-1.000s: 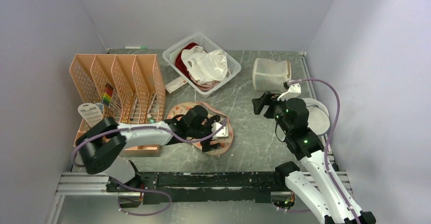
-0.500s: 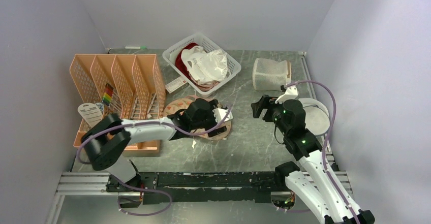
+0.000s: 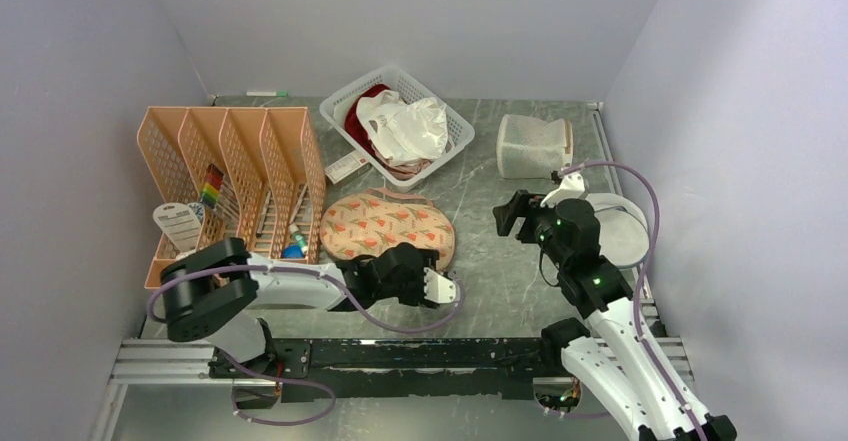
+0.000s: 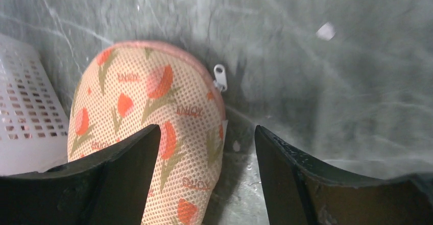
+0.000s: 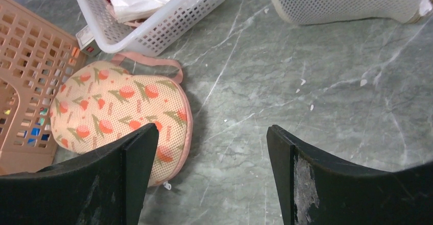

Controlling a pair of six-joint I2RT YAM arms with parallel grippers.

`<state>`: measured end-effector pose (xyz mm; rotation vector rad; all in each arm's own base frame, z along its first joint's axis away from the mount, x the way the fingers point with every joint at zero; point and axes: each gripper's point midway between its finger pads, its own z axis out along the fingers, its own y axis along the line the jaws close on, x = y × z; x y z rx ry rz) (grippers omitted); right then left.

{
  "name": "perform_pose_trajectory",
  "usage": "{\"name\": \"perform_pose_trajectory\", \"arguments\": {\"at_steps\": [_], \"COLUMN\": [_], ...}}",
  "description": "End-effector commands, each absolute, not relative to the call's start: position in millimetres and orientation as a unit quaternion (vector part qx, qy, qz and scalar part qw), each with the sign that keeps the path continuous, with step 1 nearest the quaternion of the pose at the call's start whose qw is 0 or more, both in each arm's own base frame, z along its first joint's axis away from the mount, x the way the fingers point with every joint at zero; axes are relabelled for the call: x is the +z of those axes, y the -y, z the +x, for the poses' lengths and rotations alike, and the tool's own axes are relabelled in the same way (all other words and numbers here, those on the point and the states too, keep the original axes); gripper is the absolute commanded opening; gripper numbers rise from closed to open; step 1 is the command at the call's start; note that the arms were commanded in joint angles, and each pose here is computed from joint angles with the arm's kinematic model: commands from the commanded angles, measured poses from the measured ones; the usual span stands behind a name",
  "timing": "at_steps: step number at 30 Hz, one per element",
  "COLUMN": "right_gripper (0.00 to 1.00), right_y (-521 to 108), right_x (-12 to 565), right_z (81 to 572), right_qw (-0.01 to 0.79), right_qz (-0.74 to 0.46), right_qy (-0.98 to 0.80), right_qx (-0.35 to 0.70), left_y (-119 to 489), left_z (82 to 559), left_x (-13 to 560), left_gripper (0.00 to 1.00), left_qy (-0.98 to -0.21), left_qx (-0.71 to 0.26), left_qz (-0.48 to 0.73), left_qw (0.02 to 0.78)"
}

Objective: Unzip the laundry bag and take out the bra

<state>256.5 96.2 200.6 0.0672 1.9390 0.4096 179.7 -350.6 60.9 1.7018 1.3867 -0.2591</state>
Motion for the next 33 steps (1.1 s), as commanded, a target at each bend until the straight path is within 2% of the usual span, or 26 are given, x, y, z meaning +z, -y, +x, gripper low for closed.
{"name": "perform_pose_trajectory", "arguments": {"at_steps": [1, 5, 9, 11, 14, 19, 24, 33], "right_gripper": [0.79, 0.78, 0.78, 0.78, 0.77, 0.74, 0.62, 0.58], "right_y": [-102.4, -107.5, -113.2, -116.9, -123.7, -148.4, -186.5, -216.3], "right_x": [190.5, 181.1, 173.5, 166.1, 153.4, 133.5, 123.6, 114.4], "right_z": [251.6, 249.8, 248.9, 247.5, 243.8, 235.5, 212.8, 189.6], "right_qw": [0.531, 0.52, 0.507, 0.497, 0.482, 0.458, 0.423, 0.412], "right_qz": [0.03, 0.029, 0.027, 0.027, 0.025, -0.018, -0.099, -0.166], "right_qy": [-0.825, -0.829, -0.834, -0.837, -0.841, -0.836, -0.803, -0.764], "right_qx": [0.193, 0.205, 0.217, 0.226, 0.244, 0.303, 0.408, 0.468], "left_y": [346.8, 350.2, 349.4, 349.7, 352.2, 348.0, 346.2, 345.2], "left_z": [212.8, 208.5, 216.0, 218.6, 216.8, 214.7, 216.6, 218.4], "left_x": [61.9, 45.1, 41.0, 47.8, 61.5, 77.8, 98.0, 118.0], "left_gripper": [0.76, 0.68, 0.53, 0.4, 0.15, 0.07, 0.07, 0.07], "left_qy": [-0.557, -0.557, -0.566, -0.569, -0.573, -0.57, -0.572, -0.584], "left_qx": [-0.018, -0.026, -0.007, -0.009, -0.028, -0.037, -0.048, -0.066], "left_qz": [0.676, 0.69, 0.683, 0.676, 0.669, 0.661, 0.645, 0.619], "left_qw": [0.482, 0.462, 0.462, 0.469, 0.474, 0.487, 0.504, 0.521]}}
